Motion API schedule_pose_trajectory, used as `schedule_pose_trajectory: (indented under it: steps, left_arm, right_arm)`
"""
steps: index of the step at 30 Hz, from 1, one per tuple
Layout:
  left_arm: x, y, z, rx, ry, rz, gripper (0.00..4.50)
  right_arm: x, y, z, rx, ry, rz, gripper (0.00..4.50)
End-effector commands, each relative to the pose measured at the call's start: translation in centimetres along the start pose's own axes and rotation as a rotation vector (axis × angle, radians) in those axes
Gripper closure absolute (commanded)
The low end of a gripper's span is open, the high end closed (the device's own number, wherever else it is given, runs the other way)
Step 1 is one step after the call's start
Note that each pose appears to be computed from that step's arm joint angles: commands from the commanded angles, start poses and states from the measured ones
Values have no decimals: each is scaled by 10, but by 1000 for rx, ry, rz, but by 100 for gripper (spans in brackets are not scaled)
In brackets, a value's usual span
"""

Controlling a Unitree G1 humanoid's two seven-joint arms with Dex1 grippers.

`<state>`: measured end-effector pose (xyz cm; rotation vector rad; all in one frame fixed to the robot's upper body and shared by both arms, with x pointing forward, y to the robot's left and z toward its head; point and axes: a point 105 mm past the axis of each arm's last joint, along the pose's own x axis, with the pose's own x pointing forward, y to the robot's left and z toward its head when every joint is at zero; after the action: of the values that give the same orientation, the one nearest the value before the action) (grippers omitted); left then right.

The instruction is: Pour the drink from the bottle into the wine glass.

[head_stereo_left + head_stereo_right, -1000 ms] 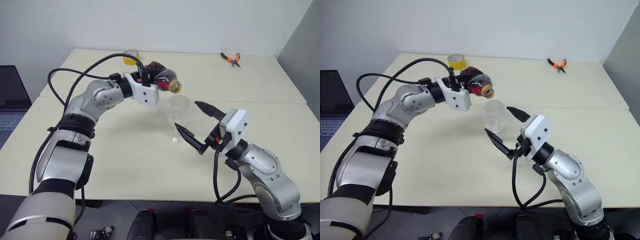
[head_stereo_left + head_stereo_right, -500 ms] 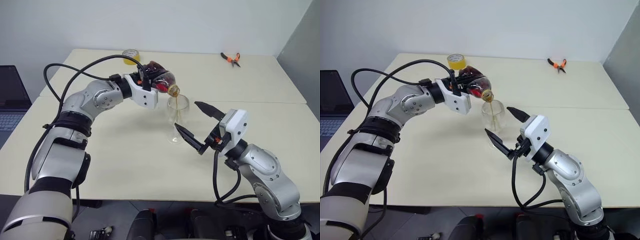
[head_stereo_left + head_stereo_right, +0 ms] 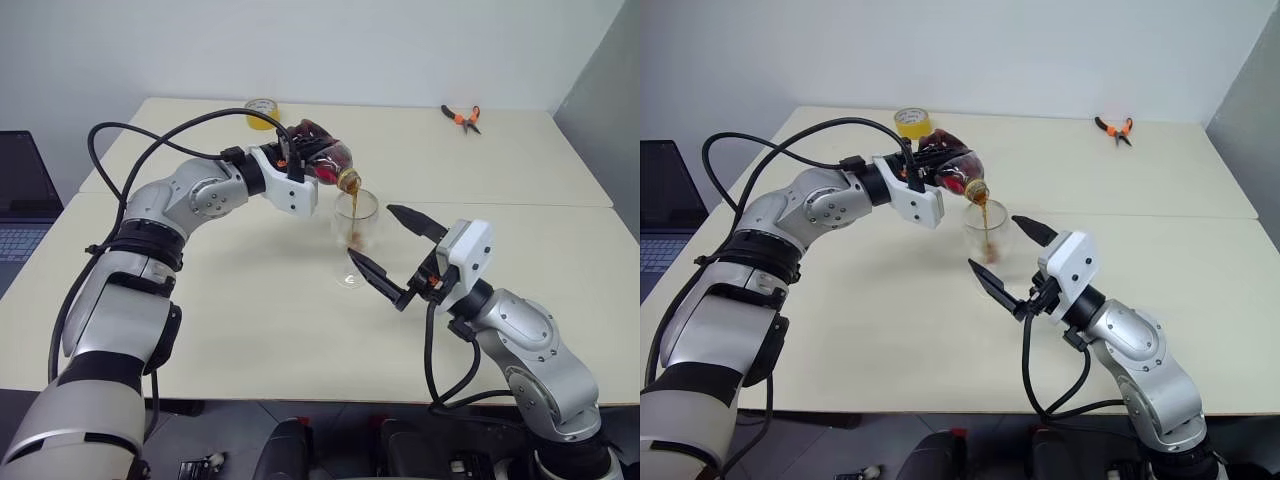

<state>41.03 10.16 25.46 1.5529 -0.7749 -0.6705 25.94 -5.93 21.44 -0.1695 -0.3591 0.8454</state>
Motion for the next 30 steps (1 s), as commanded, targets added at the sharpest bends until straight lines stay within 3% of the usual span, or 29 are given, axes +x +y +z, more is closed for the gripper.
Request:
schedule_pose_trajectory:
  steps: [1, 30]
  left_arm:
    - [-2, 29, 1, 67, -11, 75, 381]
    - [-3, 31, -6, 139, 6, 76, 382]
  right_arm:
    - [0, 3, 7, 0, -29, 10, 0]
    - [0, 5, 4, 9, -26, 20, 0]
